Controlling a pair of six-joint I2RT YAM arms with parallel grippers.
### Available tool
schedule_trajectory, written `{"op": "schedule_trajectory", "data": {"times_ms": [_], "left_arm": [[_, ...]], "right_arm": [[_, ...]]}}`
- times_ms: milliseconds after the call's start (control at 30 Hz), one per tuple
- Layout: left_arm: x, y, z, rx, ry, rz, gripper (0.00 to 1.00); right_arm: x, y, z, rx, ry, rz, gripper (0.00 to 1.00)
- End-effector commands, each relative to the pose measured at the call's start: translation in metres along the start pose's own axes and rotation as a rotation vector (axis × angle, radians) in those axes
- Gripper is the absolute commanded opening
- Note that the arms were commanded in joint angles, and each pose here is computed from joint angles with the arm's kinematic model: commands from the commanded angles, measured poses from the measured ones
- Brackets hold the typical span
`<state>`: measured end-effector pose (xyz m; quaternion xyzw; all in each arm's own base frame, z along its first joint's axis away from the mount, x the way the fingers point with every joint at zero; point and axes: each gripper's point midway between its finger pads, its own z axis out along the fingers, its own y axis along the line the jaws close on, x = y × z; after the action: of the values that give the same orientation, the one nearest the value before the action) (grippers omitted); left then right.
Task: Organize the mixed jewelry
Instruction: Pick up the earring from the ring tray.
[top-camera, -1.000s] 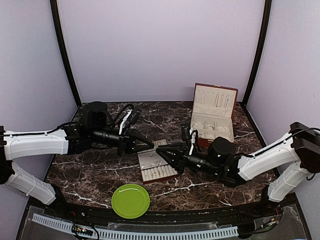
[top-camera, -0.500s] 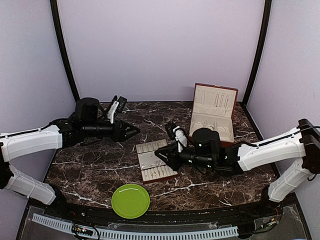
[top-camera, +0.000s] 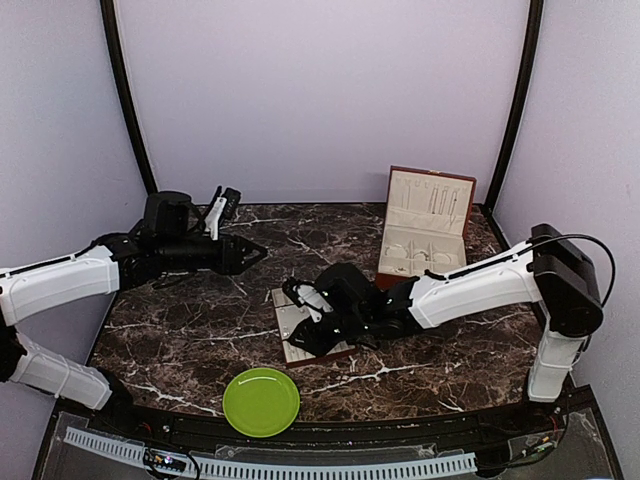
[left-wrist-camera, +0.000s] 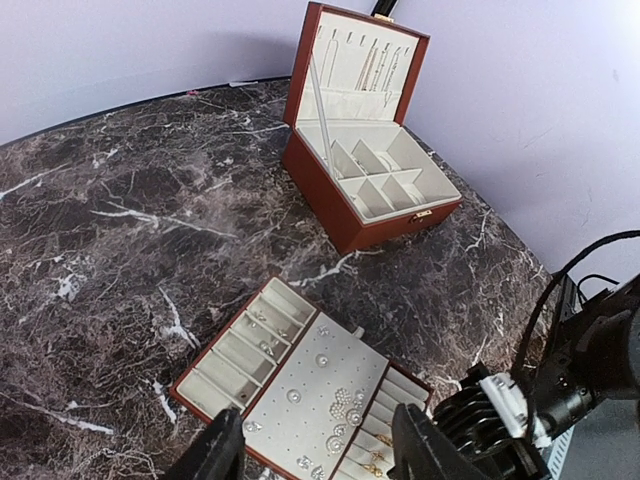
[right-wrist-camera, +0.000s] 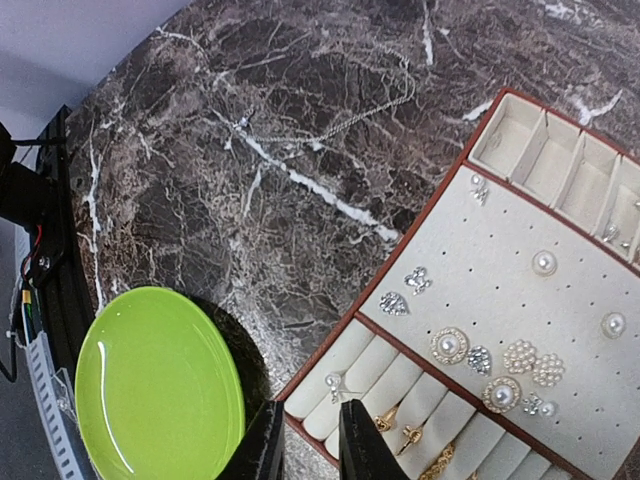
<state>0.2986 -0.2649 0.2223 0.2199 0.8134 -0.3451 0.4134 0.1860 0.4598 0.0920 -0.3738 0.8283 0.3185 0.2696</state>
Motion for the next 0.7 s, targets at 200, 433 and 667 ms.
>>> {"op": "schedule_trajectory", "data": {"times_ms": [200,433,667], "left_arm": [[-0.014,-0.010,-0.007,0.024,-0.026,0.013,0.53],[-0.012,-0.010,-0.006,0.033,-0.018,0.006,0.53],[-0.013,-0.012,-0.006,0.040,-0.018,0.005,0.53]], "right_arm": [[0.017,0.000,0.022,-0.017,0.139,0.036,0.18],[0.017,-0.009,0.031,0.036,0.149,0.032,0.16],[0.018,-0.014,0.037,0.058,0.152,0.030,0.14]]}}
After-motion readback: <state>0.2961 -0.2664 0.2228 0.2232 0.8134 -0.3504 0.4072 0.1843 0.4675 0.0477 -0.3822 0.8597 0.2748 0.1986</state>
